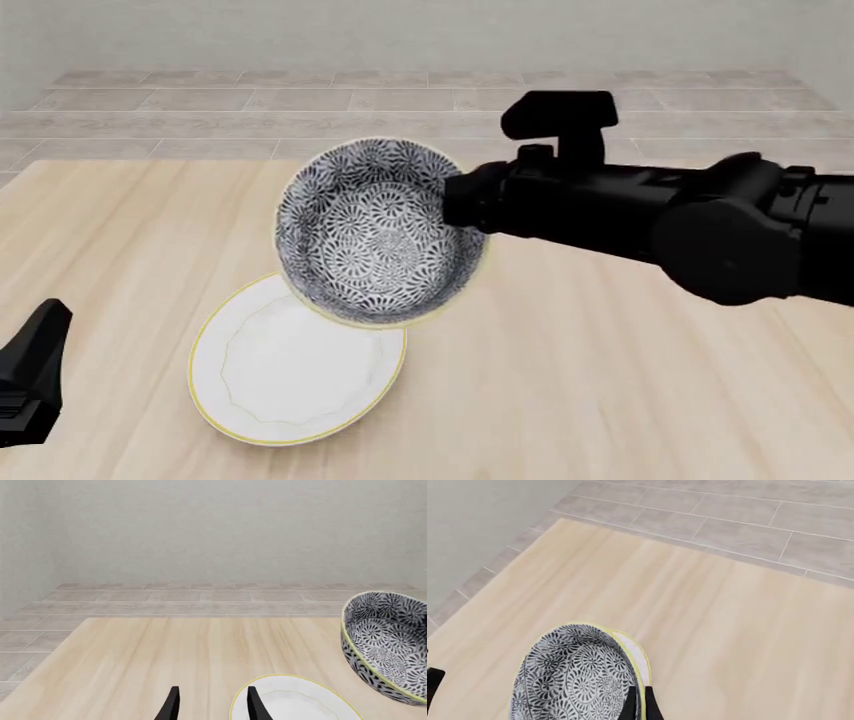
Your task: Put the bowl on the plate.
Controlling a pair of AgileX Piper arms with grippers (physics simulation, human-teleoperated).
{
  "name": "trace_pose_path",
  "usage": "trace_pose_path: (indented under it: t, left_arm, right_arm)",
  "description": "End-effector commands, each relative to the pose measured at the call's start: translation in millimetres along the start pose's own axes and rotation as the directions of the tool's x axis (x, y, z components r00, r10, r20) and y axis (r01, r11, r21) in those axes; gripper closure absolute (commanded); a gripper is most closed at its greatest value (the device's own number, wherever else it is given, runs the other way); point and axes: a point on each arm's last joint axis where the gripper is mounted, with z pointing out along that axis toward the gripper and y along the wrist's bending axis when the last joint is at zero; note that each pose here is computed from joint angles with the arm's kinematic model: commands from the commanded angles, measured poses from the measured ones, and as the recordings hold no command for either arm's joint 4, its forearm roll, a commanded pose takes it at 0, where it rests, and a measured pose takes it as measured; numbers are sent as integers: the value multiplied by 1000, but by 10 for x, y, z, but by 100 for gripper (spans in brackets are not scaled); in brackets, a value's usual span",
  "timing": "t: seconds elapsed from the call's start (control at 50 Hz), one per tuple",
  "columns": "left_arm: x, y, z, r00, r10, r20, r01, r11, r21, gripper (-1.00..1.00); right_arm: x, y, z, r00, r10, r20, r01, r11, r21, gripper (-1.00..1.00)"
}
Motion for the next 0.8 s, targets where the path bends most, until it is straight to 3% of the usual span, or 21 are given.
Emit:
trace_pose_path:
  t: [0.02,0.8]
  left_arm:
    - [0,0,0,1000,0,0,0,1000,0,-100]
    - [0,0,0,1000,0,0,0,1000,0,-100]
  right_arm:
    - [16,82,134,998,55,-2,-55,998,-25,100]
    - [226,263,485,996,80,-47,-84,994,-73,100]
